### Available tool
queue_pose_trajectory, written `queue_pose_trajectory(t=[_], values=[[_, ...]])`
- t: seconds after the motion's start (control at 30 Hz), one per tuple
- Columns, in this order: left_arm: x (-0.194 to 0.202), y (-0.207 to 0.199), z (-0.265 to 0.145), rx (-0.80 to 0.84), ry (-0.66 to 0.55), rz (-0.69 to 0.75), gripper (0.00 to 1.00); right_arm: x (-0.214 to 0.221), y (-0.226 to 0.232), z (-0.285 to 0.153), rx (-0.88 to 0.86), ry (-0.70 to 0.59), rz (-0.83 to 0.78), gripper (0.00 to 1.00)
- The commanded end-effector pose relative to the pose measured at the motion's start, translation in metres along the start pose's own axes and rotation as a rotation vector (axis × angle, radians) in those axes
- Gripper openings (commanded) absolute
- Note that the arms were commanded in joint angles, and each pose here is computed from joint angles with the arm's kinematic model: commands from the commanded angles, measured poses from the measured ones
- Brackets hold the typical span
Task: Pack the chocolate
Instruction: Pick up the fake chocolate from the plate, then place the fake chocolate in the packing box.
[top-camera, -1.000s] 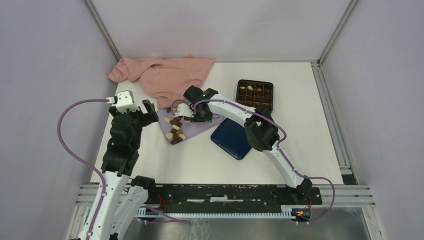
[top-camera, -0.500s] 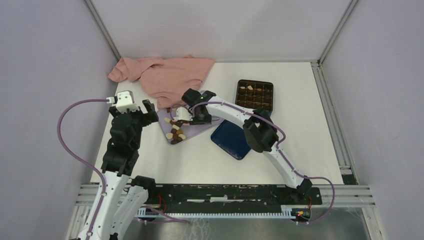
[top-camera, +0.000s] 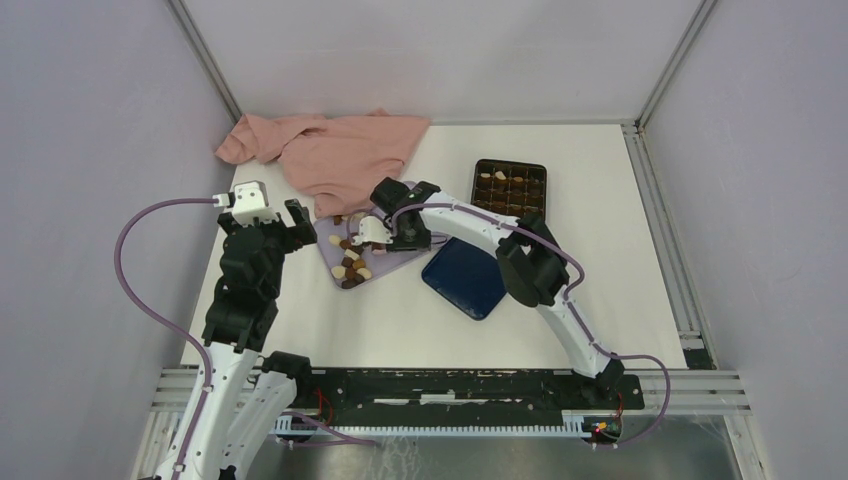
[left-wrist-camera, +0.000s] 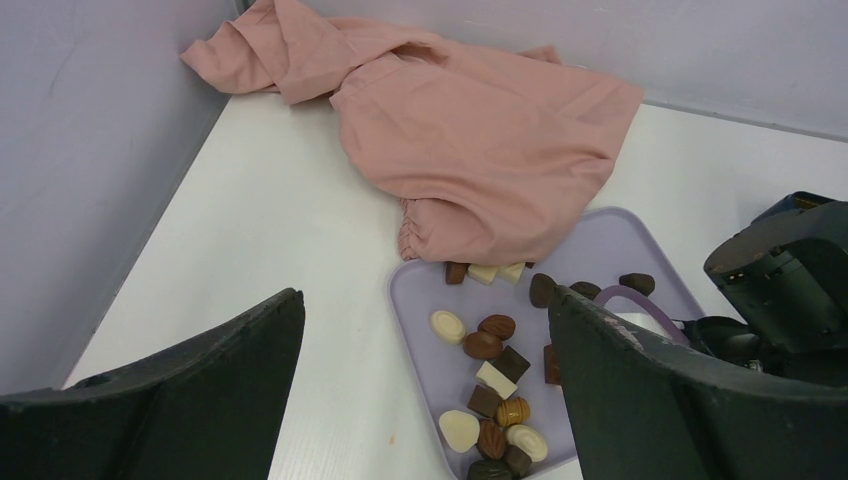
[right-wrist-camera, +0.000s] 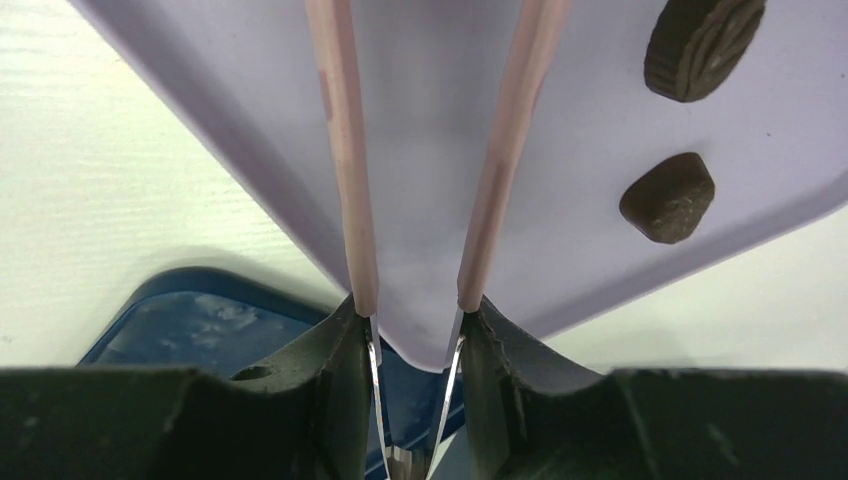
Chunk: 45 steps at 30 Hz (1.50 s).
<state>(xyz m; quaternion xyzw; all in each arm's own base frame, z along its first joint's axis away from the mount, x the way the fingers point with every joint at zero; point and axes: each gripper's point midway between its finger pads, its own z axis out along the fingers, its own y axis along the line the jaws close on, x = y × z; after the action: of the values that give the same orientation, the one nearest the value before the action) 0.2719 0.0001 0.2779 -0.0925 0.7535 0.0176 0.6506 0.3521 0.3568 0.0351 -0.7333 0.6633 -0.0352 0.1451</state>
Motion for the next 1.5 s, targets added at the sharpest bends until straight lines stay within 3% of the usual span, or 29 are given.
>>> queue_pose_trajectory(t=[0.0, 0.33, 0.63, 0.87, 1.23, 1.47], values=[[-0.011, 0.001, 0.000, -0.001, -0.038, 0.043, 0.96, -0.007, -0.015, -0.044, 0.056, -0.085, 0.037, 0.26], [-0.010, 0.002, 0.001, -0.004, -0.037, 0.042, 0.96, 0.005, -0.020, -0.063, 0.048, -0.125, 0.084, 0.24], [-0.010, 0.002, 0.001, -0.005, -0.036, 0.042, 0.96, 0.036, -0.037, -0.106, 0.107, -0.154, 0.158, 0.25], [-0.008, 0.001, 0.002, -0.002, -0.030, 0.043, 0.96, 0.114, -0.049, -0.135, 0.133, -0.169, 0.323, 0.25], [-0.008, 0.000, 0.003, 0.006, -0.027, 0.043, 0.96, 0.274, -0.031, -0.123, 0.146, -0.030, 0.584, 0.25], [-0.007, 0.000, 0.003, 0.004, -0.024, 0.044, 0.96, 0.307, -0.033, -0.110, 0.126, 0.031, 0.619, 0.26]])
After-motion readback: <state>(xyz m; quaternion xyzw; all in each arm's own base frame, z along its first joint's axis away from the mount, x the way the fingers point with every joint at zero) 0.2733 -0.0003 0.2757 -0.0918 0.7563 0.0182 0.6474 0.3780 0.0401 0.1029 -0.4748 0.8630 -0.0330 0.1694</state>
